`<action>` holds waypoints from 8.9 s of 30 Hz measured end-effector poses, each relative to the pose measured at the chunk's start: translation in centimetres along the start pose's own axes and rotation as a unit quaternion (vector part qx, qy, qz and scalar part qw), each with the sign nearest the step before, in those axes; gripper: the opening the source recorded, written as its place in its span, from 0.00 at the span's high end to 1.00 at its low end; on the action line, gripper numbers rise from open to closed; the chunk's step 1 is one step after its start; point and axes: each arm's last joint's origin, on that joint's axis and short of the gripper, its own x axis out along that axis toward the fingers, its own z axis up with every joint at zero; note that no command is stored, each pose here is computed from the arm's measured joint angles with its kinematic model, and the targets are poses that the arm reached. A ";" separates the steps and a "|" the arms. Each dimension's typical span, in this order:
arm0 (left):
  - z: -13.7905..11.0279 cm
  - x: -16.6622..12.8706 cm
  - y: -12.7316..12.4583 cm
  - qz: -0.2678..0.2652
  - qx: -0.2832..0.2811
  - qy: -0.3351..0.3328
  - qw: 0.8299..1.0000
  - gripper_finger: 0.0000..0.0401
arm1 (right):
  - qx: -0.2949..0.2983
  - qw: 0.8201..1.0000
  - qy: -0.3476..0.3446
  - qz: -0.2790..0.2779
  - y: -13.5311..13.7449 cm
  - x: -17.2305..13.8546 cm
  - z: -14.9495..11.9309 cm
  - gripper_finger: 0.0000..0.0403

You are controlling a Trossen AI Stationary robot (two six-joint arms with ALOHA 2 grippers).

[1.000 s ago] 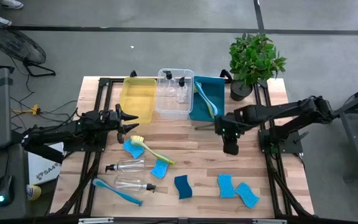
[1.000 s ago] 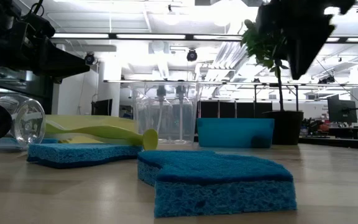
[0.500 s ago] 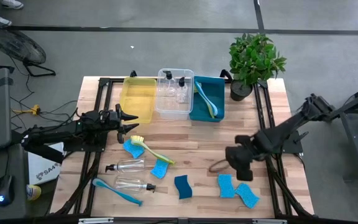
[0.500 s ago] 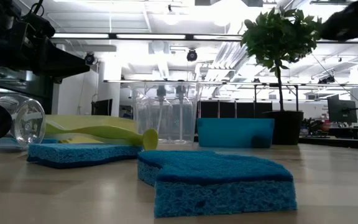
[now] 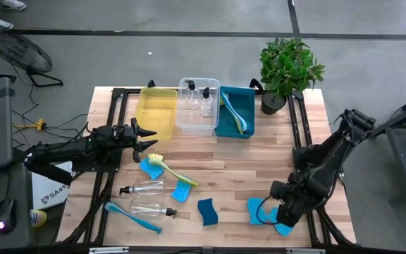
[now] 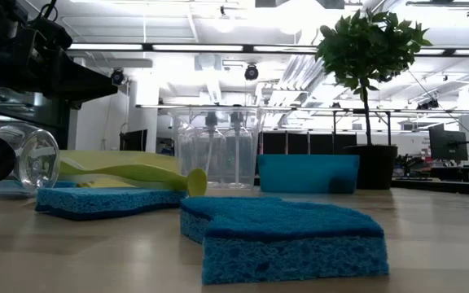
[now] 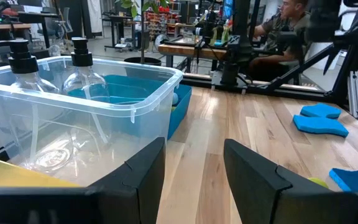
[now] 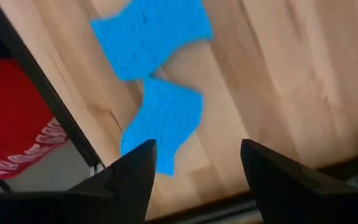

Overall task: Pick & Place Kitchen Sink Supplies
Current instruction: Put the blue sponge into the yellow bin

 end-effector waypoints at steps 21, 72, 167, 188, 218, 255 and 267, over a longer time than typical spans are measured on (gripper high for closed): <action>0.0 0.0 0.0 0.000 0.000 0.000 1.000 0.60 | 0.049 0.997 0.056 0.008 -0.1 7.8 -0.5 0.44; 0.0 0.0 0.0 0.000 0.000 0.000 1.000 0.60 | 0.050 0.990 -0.040 0.125 -4.6 11.7 -2.0 0.99; 5.4 11.8 -1.9 -0.188 -0.028 -0.054 0.980 0.60 | -0.417 0.538 -0.728 0.084 -8.4 -0.5 16.2 1.00; 6.9 28.2 -4.4 -0.437 -0.030 -0.011 0.899 0.60 | -0.505 0.486 -0.684 0.203 -10.9 -1.2 17.5 1.00; 6.9 28.8 -7.2 -0.433 0.035 -0.047 0.899 0.96 | -0.479 0.523 -0.684 0.171 -12.4 -1.1 18.4 1.00; 7.7 28.1 -6.4 -0.289 0.051 0.032 0.956 1.00 | -0.325 0.609 -0.720 0.081 -13.9 -5.2 15.3 0.43; 9.6 25.2 -5.5 -0.120 0.072 0.157 0.978 1.00 | -0.349 0.678 -0.641 0.090 -13.3 -3.2 14.6 0.43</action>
